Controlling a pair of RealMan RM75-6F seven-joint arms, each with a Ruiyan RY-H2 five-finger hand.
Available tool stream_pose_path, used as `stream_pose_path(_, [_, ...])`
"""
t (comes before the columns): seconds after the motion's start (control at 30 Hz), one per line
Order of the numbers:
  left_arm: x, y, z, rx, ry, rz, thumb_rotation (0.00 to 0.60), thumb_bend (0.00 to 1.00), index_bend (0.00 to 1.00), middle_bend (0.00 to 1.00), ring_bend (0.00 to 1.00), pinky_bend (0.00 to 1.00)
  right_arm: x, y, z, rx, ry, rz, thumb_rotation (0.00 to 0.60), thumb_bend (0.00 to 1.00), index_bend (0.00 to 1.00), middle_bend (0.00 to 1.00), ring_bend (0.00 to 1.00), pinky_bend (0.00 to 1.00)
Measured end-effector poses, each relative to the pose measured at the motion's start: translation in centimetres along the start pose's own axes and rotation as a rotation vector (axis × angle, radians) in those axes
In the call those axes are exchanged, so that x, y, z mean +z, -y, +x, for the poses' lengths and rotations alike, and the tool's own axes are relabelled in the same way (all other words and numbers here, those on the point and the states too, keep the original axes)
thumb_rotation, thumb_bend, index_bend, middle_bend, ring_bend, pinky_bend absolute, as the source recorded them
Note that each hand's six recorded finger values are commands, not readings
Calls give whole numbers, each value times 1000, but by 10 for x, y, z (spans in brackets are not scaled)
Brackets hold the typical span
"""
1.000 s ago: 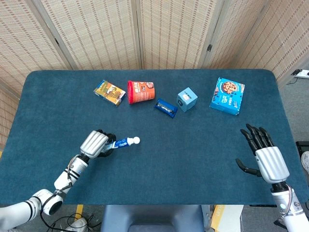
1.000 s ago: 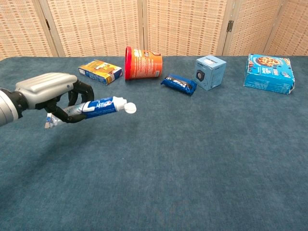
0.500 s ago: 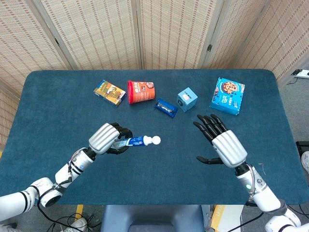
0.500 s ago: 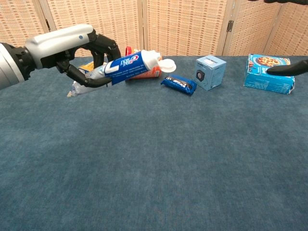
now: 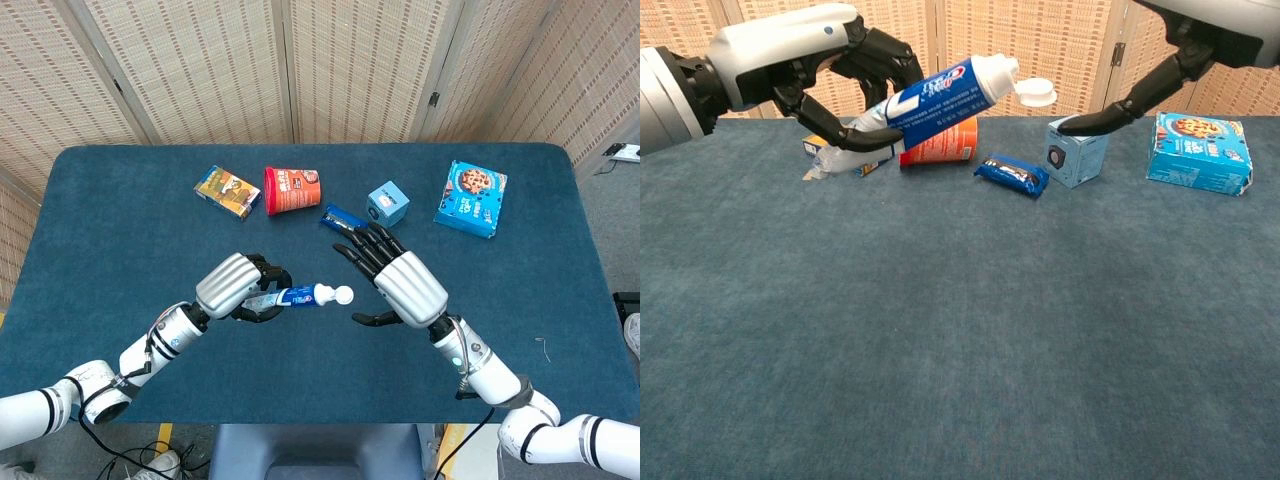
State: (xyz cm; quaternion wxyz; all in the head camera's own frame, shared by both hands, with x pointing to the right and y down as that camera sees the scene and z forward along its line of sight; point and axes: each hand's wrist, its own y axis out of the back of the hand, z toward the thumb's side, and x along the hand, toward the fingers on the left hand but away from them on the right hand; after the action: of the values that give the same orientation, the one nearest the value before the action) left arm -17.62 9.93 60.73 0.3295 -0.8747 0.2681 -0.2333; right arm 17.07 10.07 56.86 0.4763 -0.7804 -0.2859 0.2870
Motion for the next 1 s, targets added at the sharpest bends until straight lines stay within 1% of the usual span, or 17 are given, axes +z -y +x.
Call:
stream_pose_path(0.13, [4, 0, -3, -3, 17, -3, 600, 589, 742, 801, 709, 505, 2, -1, -9, -9, -9, 5, 453, 186, 0, 0, 0, 0])
stream_pose_path(0.47, [13, -4, -7, -6, 42, -20, 600, 590, 745, 804, 710, 503, 9, -2, -18, -12, -33, 14, 453, 186, 0, 0, 0, 0])
stream_pose_path(0.6, [12, -4, -7, -11, 42, -20, 600, 590, 747, 807, 712, 503, 11, -2, -19, -16, -41, 8, 454, 186, 0, 0, 0, 0])
stream_pose_path(0.83, [12, -7, -7, -9, 43, -33, 600, 592, 747, 807, 712, 503, 11, -1, -17, -2, -50, 18, 453, 186, 0, 0, 0, 0])
stream_pose_path(1.0, [14, -8, -8, -15, 53, -38, 600, 593, 750, 809, 713, 503, 12, -1, -18, -11, -53, 21, 455, 186, 0, 0, 0, 0])
